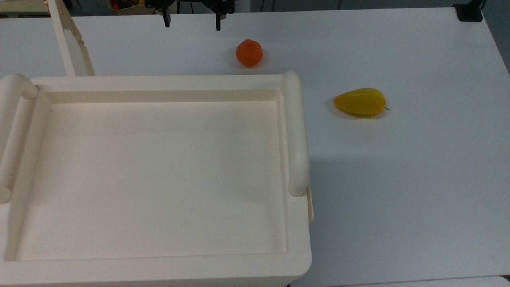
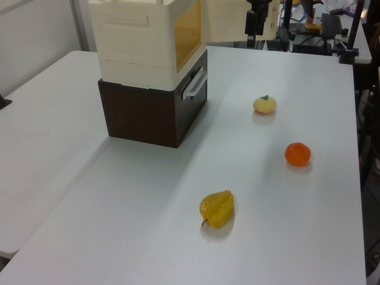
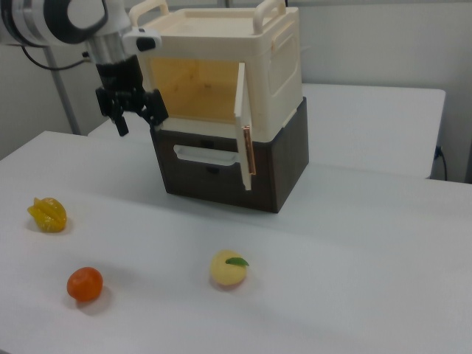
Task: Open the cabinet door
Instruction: 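Release the tab and lift the gripper away from the open door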
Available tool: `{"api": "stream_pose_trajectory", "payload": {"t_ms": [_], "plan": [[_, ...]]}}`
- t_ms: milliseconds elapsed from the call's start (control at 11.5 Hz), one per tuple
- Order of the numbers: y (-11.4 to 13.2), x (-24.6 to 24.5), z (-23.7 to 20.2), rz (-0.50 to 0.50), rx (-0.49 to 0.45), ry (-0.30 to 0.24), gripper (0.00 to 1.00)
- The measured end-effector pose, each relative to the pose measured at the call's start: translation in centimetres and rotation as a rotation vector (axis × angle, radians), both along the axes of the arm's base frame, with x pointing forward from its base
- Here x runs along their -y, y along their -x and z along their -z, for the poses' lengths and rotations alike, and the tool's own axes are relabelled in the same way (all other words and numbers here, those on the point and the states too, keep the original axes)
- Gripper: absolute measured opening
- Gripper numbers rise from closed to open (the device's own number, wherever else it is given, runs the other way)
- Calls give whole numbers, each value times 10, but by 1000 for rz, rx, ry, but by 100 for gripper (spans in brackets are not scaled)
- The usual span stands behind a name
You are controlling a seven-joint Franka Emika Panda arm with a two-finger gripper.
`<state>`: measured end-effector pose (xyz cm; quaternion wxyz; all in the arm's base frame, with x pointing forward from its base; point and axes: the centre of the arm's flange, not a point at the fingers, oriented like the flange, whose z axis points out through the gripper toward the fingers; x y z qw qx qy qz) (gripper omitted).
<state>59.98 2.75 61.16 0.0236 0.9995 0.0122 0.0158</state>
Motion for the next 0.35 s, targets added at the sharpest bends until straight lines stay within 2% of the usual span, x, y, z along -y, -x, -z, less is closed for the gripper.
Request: {"api": "stream_pose_trajectory", "payload": {"t_ms": [348], "plan": [[19, 14, 11, 21, -38, -3, 100]]}}
